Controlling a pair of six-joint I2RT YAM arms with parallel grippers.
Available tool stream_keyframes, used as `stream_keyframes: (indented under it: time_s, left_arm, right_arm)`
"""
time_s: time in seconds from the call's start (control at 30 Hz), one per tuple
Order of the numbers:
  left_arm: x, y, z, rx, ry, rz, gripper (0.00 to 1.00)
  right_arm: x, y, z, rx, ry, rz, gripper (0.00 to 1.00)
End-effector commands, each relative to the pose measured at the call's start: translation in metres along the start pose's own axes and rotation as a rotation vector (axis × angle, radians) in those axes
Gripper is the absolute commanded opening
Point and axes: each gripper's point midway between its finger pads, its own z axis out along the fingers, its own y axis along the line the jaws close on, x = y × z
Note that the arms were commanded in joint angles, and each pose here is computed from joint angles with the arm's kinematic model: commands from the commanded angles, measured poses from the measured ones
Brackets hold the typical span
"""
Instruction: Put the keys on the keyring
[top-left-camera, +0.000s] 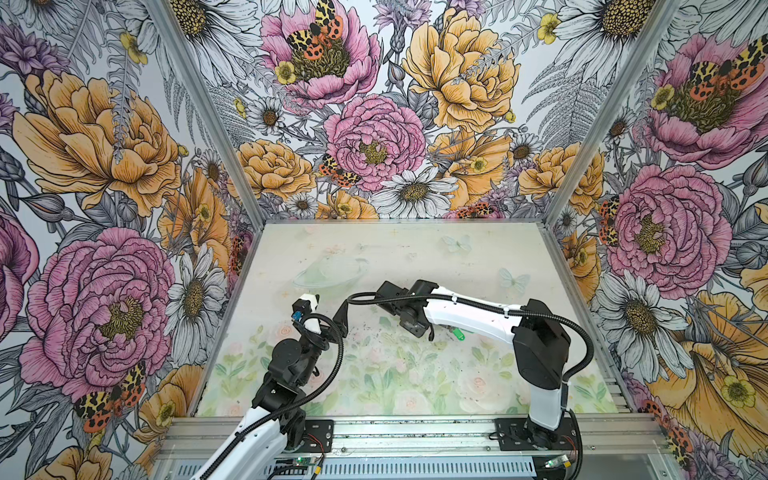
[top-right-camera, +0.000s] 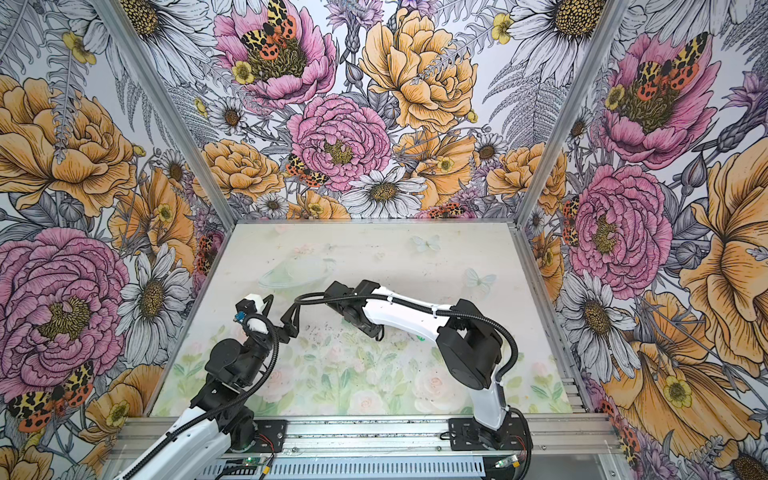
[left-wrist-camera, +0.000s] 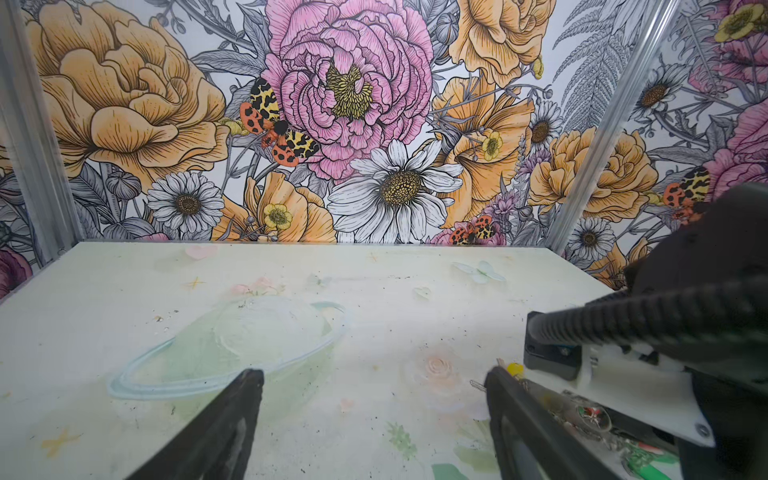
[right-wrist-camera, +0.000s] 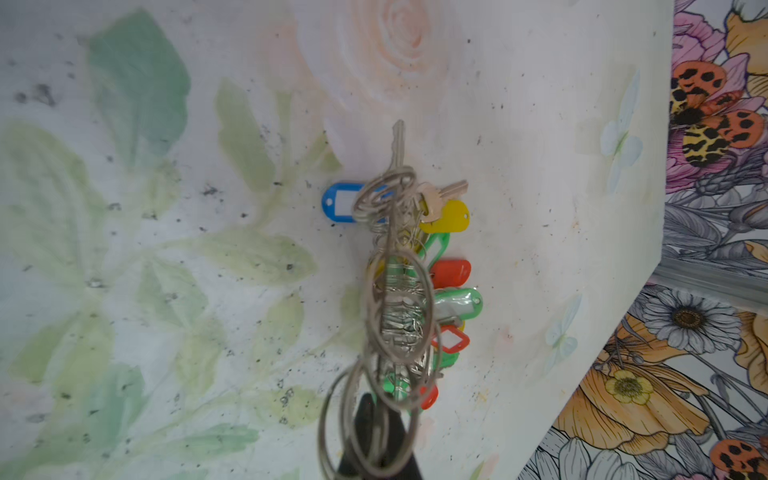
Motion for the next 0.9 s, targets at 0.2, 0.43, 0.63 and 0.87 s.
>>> stream_keyframes:
  time_s: [0.2, 0.43, 0.63, 0.87]
  left_arm:
    - [0.002, 0.016, -0.005, -0.064, -0.010, -0.035, 0.89]
    - [0.001, 0.025, 0.003, -0.113, 0.012, -0.032, 0.99]
    - [-0.004, 0.064, 0.016, -0.375, 0.052, -0.006, 0.99]
    - [-0.001, 0.093, 0.054, -0.551, 0.142, 0.239, 0.99]
  right_arm:
    - [-0.004, 0.036, -0.062, -0.237, -0.148, 0.044, 0.35]
    - [0.018, -0.027, -0.104, -0.216, -0.319, 0.175, 0.44]
    - [0.058, -0.143, -0.069, 0.054, -0.400, 0.524, 0.45]
    - [0.112, -0.219, 0.010, 0.291, -0.554, 0.746, 0.52]
